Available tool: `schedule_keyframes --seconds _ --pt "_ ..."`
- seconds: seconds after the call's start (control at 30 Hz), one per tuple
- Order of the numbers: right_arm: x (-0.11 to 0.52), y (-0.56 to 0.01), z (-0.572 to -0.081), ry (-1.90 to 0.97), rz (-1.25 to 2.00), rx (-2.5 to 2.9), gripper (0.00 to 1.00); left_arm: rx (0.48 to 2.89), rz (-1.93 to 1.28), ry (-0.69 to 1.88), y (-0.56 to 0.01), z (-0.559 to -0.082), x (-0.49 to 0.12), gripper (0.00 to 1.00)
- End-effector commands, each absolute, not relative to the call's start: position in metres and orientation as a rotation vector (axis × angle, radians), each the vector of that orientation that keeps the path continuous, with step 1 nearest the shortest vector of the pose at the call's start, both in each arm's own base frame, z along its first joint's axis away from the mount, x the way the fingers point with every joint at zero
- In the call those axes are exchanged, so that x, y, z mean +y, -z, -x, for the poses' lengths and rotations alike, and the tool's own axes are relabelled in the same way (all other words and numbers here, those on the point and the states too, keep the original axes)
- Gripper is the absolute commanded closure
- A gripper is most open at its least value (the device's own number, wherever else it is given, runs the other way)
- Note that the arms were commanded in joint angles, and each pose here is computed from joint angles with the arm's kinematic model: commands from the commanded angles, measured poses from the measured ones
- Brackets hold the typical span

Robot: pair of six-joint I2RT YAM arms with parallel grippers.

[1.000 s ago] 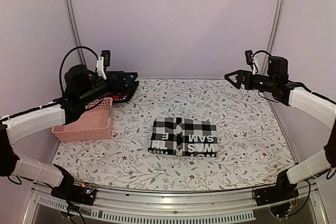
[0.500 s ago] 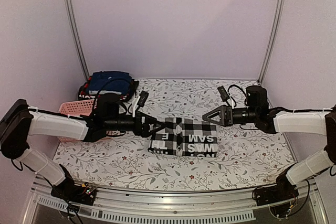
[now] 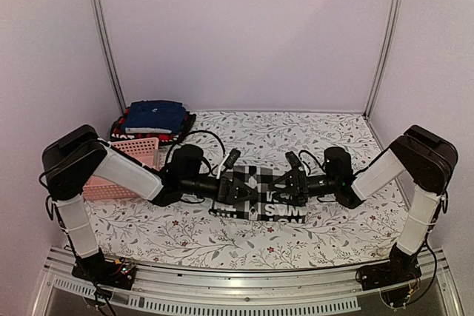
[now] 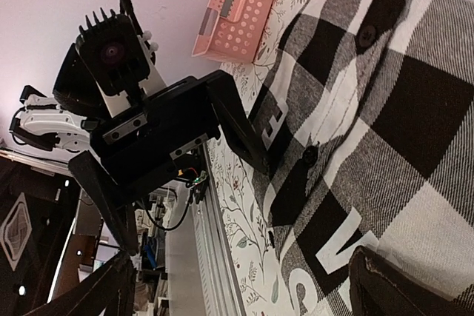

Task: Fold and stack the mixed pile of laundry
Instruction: Adjust the square-folded shirt at the center of the board.

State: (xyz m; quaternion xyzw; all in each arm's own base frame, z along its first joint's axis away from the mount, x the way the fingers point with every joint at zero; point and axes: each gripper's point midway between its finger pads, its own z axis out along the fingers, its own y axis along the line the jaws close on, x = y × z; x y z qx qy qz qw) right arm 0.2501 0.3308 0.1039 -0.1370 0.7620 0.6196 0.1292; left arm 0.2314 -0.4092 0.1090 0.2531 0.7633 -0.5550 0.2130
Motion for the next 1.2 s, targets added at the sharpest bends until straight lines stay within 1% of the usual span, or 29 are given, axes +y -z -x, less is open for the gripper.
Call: schedule_keyframes --seconds 0.0,0.13,0.23,0.3,0.37,0.43,0.57,0.63,0.77,0.93,1.17 --pt "0.327 -0.068 -0.234 -1.913 0.308 2.278 0.01 2.201 -0.613 1.635 -0.075 -0.217 -0.401 0.00" --pt "0.300 -0.025 -0.234 -1.865 0.136 2.392 0.01 2.336 -0.455 1.559 -0.031 -0.221 -0.370 0.00" --pt "0.276 -0.017 -0.235 -1.839 0.031 2.409 0.01 2.374 -0.366 1.497 -0.021 -0.227 -0.345 0.00" --pt "0.269 -0.028 -0.235 -1.851 0.046 2.383 0.01 2.341 -0.364 1.484 -0.032 -0.233 -0.336 0.00" --pt "0.270 -0.051 -0.236 -1.867 0.121 2.323 0.01 2.310 -0.428 1.429 -0.049 -0.240 -0.339 0.00" --pt "0.274 -0.083 -0.247 -1.861 0.207 2.236 0.01 2.269 -0.499 1.380 -0.069 -0.247 -0.345 0.00" --pt "0.287 -0.127 -0.273 -1.820 0.360 2.123 0.01 2.200 -0.568 1.360 -0.099 -0.264 -0.361 0.00" --pt "0.293 -0.140 -0.284 -1.817 0.407 2.081 0.01 2.164 -0.591 1.382 -0.111 -0.272 -0.371 0.00" --pt "0.306 -0.141 -0.308 -1.832 0.427 2.067 0.01 2.130 -0.568 1.387 -0.115 -0.302 -0.386 0.00" --pt "0.316 -0.100 -0.333 -1.836 0.376 2.150 0.02 2.168 -0.498 1.390 -0.086 -0.338 -0.388 0.00" --pt "0.291 -0.026 -0.367 -1.724 0.200 2.308 0.05 2.269 -0.322 1.277 -0.039 -0.372 -0.348 0.00"
